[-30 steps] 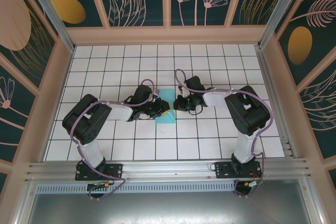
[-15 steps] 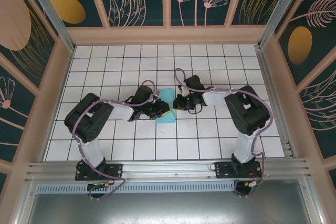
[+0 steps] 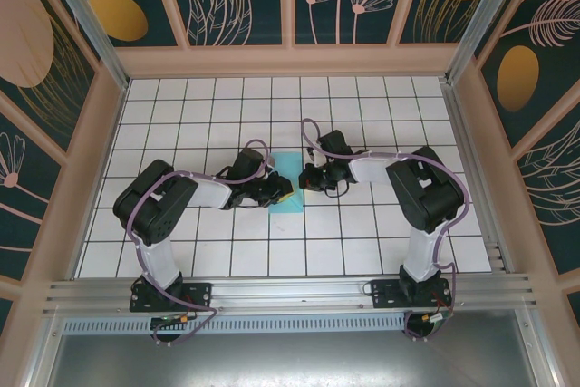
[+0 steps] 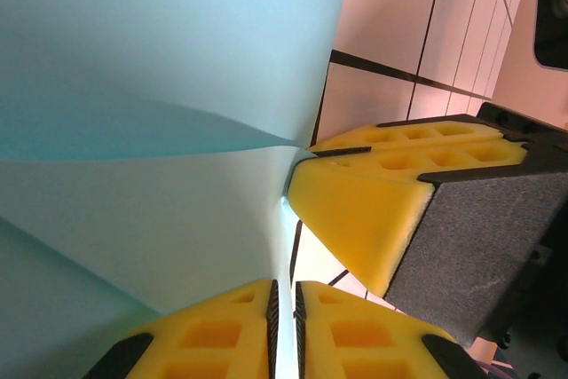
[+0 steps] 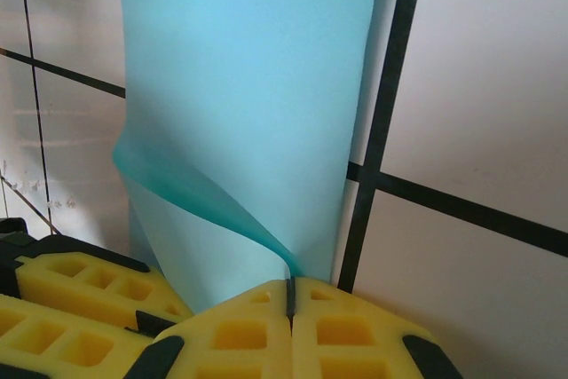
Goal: Fold a paper plane with a square sheet of paper (pick it up from the middle)
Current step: Fold the triangle a second time at the center of the table.
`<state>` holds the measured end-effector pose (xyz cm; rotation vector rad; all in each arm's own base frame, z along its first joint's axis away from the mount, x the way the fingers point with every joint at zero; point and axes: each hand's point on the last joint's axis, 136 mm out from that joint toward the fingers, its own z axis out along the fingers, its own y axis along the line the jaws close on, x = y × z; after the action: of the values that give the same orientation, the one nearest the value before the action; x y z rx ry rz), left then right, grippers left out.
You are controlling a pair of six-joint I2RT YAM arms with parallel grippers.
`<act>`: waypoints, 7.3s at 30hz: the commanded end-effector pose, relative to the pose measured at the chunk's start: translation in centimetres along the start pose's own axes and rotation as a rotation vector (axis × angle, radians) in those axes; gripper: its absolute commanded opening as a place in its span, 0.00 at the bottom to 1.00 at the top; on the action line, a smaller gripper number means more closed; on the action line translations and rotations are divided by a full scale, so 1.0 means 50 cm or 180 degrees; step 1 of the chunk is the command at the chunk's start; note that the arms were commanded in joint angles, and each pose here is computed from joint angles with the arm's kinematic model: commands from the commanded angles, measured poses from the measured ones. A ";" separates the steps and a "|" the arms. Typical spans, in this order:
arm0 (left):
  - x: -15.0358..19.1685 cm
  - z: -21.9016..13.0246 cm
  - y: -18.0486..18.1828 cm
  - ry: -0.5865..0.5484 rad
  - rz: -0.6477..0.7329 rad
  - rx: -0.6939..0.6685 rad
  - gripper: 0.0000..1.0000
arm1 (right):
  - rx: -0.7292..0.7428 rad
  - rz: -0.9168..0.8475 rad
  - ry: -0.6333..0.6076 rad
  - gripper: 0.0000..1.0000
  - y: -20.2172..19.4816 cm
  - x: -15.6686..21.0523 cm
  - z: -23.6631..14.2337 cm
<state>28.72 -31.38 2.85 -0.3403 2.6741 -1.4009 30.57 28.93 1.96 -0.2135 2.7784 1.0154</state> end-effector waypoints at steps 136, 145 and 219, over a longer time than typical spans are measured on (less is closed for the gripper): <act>-0.015 -0.018 0.029 -0.0292 -0.0051 -0.0354 0.10 | 0.0500 -0.0125 0.0536 0.00 -0.027 0.163 -0.002; 0.004 -0.009 -0.015 -0.0237 0.0132 -0.0124 0.08 | 0.0542 -0.0088 0.0569 0.00 -0.037 0.167 0.004; -0.141 -0.107 0.116 -0.1079 0.0187 -0.0985 0.00 | 0.0640 0.0086 0.0653 0.00 -0.089 0.201 -0.004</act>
<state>33.15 -25.15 1.53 -0.4334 2.5923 -0.9476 24.31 29.00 1.36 -0.3424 2.8570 0.9718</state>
